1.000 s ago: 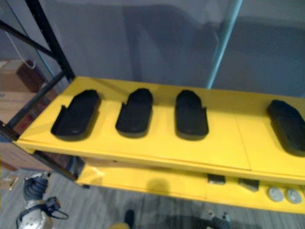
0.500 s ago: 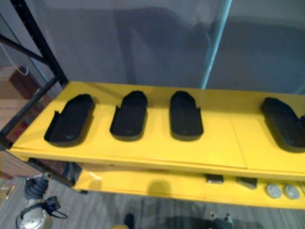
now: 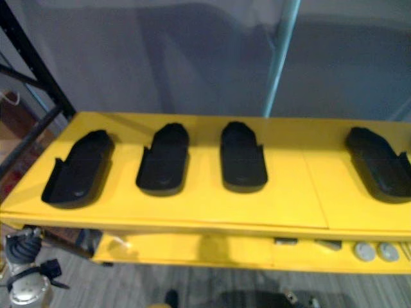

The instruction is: Walk over and take plastic housings, then place them on the shelf

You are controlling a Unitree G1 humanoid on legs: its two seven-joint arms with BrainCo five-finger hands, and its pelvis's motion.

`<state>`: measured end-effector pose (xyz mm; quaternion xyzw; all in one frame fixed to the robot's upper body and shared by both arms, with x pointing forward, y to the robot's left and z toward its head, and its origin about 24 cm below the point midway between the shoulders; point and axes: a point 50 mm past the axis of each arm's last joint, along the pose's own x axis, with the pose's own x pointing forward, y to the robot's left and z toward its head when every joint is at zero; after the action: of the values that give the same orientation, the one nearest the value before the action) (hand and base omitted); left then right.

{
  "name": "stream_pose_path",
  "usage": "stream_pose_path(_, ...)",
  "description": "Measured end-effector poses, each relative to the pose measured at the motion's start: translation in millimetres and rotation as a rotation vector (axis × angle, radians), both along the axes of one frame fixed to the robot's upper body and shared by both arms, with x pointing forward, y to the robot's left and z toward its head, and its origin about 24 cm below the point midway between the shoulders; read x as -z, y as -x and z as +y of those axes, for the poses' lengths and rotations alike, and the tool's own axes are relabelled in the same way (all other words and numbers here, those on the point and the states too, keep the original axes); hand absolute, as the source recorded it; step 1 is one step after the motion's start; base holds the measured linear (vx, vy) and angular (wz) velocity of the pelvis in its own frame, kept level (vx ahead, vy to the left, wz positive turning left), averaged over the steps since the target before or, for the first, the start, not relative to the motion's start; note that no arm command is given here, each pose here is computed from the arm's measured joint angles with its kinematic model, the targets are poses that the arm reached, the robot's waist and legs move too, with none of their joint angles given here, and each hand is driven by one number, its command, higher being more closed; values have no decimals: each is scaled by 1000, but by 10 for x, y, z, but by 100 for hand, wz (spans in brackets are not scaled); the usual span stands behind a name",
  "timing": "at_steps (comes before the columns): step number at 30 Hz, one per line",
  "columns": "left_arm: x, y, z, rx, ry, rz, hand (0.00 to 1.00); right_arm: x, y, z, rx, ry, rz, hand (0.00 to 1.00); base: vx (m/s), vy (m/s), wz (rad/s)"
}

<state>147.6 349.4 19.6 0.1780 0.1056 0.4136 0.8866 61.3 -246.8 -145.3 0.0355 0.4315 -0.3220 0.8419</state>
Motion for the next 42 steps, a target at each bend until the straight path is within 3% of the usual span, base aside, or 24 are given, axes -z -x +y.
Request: stream_pose_path(42,-176,-339,547,79,35,172,100,-63,27,-108,-129,37,4,0,-16,0,-5)
